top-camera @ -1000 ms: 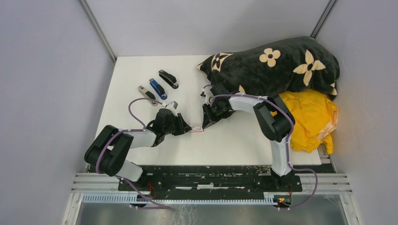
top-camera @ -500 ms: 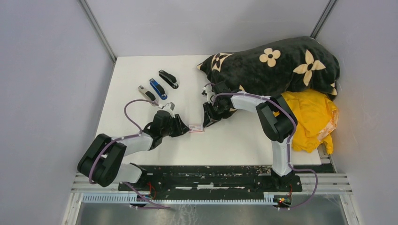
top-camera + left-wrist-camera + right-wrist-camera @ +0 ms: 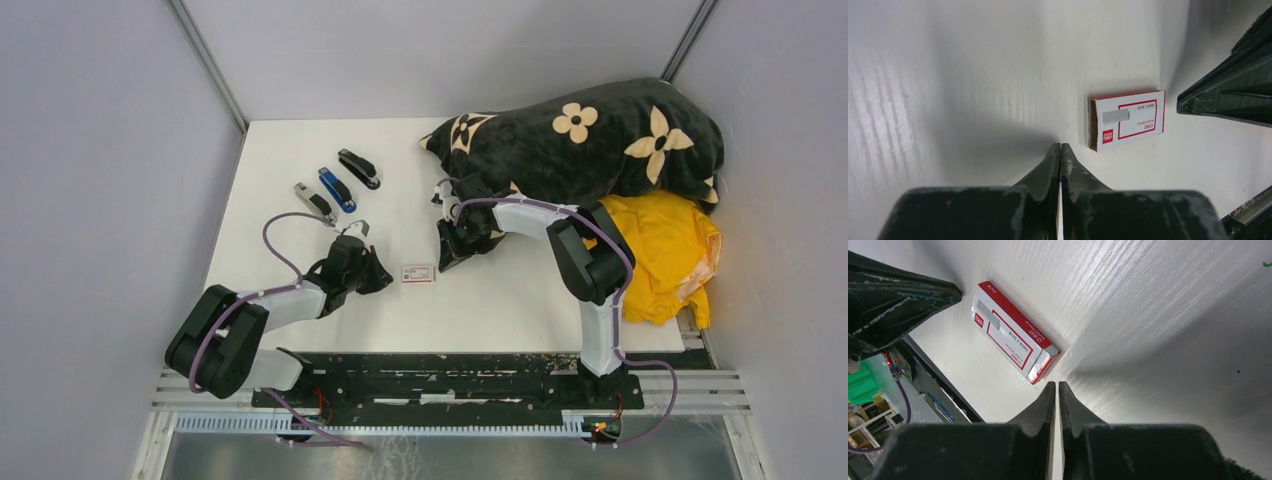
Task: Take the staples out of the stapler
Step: Move the staple box to the center of the board, then reset both arms
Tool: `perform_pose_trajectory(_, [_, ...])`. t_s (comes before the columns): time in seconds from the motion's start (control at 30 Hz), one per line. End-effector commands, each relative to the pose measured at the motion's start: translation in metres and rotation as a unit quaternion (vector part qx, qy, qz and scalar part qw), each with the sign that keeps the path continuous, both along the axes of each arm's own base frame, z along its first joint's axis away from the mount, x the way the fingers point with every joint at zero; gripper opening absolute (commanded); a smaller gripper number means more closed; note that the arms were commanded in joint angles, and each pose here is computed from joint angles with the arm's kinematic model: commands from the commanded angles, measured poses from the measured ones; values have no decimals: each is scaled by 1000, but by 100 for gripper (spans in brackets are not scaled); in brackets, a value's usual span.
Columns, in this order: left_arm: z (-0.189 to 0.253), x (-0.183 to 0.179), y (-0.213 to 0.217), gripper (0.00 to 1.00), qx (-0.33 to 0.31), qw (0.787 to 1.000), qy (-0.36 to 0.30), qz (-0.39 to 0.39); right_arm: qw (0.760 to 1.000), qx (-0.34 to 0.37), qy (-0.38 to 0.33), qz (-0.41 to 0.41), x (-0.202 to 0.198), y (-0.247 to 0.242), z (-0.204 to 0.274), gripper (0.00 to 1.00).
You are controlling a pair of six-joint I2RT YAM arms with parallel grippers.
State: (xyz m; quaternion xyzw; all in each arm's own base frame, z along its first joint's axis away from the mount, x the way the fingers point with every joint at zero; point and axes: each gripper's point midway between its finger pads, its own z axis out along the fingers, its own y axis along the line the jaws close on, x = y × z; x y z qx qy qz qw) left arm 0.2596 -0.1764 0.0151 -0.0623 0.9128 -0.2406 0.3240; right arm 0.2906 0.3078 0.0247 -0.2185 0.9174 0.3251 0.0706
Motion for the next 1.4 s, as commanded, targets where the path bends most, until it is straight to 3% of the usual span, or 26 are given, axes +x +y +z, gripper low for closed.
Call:
perform_pose_trajectory(0.0, [-3, 6, -10, 5, 4, 1000, 1, -28, 1000, -5, -9, 0, 7, 0, -3, 10])
perform_pose_trajectory(0.57, [-20, 0, -45, 4, -2, 996, 32, -79, 1000, 2, 3, 11, -2, 22, -8, 9])
perform_pose_trajectory(0.7, [-18, 4, -39, 4, 13, 997, 27, -69, 999, -18, -22, 26, 3, 13, -4, 9])
perform_pose_trajectory(0.83, [-2, 8, -15, 9, 34, 999, 3, -31, 994, -41, -75, 61, 9, -6, 15, 10])
perform_pose_trajectory(0.97, [37, 10, -1, 13, 35, 998, -49, -5, 986, 4, -94, 139, -13, -8, 57, 13])
perform_pose_trajectory(1.07, [99, 14, -4, 15, -6, 990, -138, -15, 972, 48, -125, 195, -33, -10, 95, 21])
perform_pose_trajectory(1.2, [194, 6, -9, 41, -79, 962, -260, -30, 938, 54, -246, 238, -41, -31, 167, 35])
perform_pose_trajectory(1.23, [217, 3, -8, 49, -93, 953, -287, -31, 926, 44, -295, 233, -38, -40, 189, 43])
perform_pose_trajectory(1.37, [307, -16, 4, 79, -135, 912, -387, -28, 873, 22, -463, 150, -19, -87, 284, 97])
